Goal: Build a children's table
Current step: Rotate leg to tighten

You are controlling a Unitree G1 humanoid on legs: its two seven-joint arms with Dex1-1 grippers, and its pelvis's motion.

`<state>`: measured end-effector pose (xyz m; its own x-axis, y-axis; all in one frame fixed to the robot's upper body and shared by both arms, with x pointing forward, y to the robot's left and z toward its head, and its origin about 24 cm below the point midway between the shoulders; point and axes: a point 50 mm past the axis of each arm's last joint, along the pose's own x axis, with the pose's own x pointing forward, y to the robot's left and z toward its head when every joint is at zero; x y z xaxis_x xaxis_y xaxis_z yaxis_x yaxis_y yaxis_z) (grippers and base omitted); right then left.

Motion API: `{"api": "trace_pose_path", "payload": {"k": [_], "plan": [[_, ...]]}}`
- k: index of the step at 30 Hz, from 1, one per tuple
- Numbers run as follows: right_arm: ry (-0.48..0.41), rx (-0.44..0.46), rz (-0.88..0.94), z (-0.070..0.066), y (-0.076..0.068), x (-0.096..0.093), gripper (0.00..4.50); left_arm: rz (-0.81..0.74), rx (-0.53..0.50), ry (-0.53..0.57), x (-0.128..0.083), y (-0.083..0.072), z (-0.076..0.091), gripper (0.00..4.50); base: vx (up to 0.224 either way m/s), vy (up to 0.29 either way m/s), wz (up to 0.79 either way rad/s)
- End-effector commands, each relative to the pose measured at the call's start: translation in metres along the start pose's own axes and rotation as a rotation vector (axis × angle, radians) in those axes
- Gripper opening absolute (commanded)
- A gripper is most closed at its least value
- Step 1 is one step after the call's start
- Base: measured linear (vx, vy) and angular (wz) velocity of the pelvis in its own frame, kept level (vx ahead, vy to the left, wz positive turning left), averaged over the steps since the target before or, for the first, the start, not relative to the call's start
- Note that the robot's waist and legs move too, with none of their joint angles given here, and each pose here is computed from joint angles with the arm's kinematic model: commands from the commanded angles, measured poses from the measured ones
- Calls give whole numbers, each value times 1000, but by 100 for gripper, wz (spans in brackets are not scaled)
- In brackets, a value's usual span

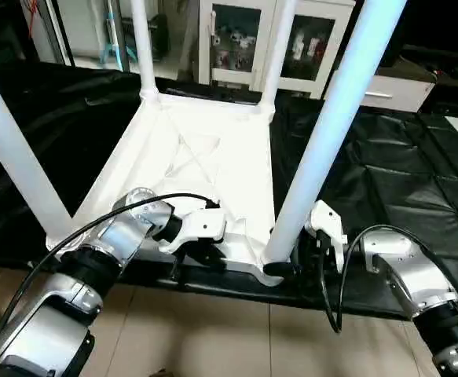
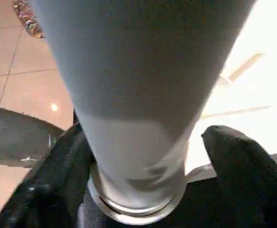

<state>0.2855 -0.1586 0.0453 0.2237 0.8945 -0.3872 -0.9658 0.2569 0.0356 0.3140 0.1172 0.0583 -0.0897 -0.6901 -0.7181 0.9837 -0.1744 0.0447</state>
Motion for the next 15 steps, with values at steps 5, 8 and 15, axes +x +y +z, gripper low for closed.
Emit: {"api": "trace_pose_path", "payload": {"k": [5,8,15], "plan": [[-5,4,25,2,1,3,315,-120,-19,133,25,-16,-18,0,0,0,0],[-11,11,42,2,3,6,290,-120,-15,132,25,-17,-18,0,0,0,0],[-12,25,67,1,6,8,234,-118,-19,134,25,-20,-21,0,0,0,0]]}}
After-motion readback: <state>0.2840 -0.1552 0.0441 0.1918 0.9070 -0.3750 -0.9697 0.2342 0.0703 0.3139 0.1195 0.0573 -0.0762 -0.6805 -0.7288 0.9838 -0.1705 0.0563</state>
